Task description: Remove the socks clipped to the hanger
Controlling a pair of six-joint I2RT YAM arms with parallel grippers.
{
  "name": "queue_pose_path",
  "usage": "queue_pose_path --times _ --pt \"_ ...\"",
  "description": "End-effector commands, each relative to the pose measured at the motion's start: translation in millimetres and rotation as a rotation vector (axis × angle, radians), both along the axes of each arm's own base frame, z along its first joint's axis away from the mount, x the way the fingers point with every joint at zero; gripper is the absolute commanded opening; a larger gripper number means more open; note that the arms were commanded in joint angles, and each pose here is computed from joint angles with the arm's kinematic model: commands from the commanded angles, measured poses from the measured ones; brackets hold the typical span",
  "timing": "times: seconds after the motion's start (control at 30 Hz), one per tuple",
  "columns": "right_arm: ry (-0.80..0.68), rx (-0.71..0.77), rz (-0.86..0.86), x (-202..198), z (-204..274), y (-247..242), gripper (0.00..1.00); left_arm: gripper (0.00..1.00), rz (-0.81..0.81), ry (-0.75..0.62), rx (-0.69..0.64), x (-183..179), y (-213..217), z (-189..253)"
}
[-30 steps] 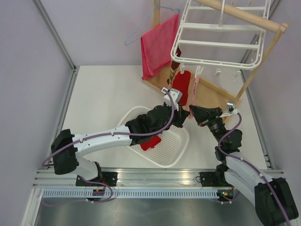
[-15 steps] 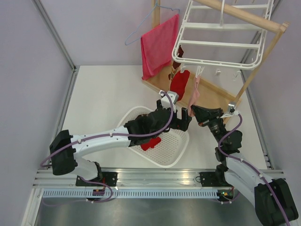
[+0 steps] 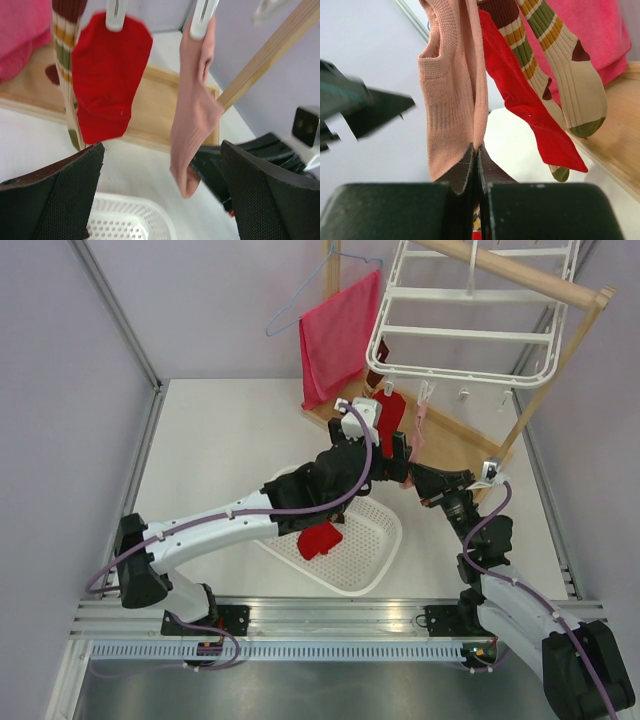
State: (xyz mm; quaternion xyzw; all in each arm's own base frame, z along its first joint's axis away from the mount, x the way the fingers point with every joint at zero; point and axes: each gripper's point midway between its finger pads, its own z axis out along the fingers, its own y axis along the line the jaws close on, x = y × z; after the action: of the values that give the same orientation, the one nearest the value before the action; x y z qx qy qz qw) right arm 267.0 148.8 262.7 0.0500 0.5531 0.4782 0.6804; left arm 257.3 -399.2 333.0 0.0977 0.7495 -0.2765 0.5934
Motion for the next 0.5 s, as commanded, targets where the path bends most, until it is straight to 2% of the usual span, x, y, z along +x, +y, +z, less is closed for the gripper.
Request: queue_pose_path --times 0.0,0.37,0.47 --pt "-0.036 -0.022 -0.006 1 10 2 0.01 1.00 0.061 -0.105 0.026 15 -1 43" --pt "0.023 -0.073 -0.030 11 -5 6 0.01 1.00 0.120 -0.185 0.113 37 -36 62" --pt "0.032 -0.097 -0.042 15 -8 7 0.01 1.00 0.153 -0.203 0.171 45 -43 55"
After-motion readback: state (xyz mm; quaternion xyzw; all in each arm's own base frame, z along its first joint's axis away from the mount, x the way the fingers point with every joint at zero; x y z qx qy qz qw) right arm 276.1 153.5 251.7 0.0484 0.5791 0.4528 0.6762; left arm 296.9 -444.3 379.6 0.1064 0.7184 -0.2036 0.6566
